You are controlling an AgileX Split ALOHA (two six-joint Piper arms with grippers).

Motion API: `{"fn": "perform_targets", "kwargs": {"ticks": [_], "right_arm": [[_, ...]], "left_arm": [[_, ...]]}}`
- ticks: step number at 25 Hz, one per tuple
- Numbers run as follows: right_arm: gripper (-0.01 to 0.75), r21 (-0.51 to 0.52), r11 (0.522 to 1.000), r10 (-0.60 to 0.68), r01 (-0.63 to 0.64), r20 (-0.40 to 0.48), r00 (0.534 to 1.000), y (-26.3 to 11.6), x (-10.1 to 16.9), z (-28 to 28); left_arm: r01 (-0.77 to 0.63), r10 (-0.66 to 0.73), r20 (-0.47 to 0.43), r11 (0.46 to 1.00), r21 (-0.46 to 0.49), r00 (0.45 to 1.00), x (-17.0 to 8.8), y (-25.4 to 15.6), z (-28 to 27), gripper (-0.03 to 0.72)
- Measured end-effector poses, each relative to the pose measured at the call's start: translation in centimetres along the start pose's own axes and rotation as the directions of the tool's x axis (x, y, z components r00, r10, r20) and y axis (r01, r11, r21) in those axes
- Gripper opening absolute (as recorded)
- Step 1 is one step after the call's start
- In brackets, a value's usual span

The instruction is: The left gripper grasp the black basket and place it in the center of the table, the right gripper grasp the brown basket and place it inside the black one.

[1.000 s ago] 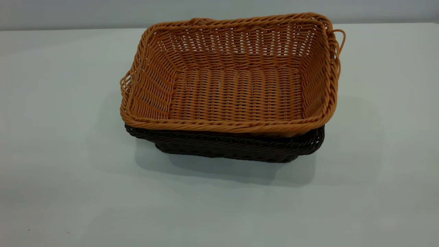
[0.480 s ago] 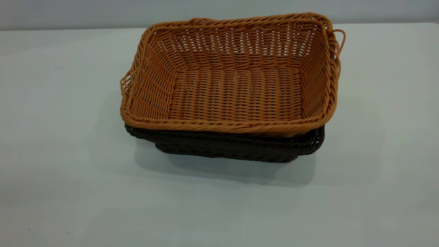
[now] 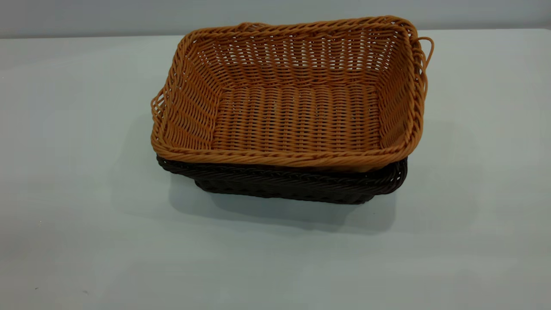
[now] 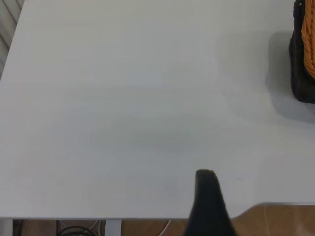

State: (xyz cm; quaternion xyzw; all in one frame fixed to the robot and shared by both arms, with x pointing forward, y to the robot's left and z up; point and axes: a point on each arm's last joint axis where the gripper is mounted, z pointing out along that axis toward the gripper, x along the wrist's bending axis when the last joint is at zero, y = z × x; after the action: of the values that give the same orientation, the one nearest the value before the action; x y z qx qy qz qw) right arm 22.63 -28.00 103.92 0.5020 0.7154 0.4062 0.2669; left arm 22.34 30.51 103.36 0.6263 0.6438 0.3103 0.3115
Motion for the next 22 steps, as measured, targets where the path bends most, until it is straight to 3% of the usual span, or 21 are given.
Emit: {"fn": "perform_targets", "kwargs": {"ticks": [4,7,22], "right_arm": [[0.269,-0.007,0.992,0.128,-0.129,0.209,0.97,0.0,-0.7,0.2],[0.246,-0.019,0.983,0.178,-0.18,0.277,0.944,-0.1,-1.2,0.1],[0.239,-0.031,0.976,0.216,-0.216,0.289,0.933,-0.1,-1.3,0.1]], "left_arm": [[0.0,0.0,0.0,1.0,0.0,1.0,0.0,0.0,0.0,0.477],[0.0,0.0,0.0,1.0,0.0,1.0,0.0,0.0,0.0,0.477],[0.001,-0.001,0.0,1.0,0.0,1.0,0.0,0.0,0.0,0.475]]}}
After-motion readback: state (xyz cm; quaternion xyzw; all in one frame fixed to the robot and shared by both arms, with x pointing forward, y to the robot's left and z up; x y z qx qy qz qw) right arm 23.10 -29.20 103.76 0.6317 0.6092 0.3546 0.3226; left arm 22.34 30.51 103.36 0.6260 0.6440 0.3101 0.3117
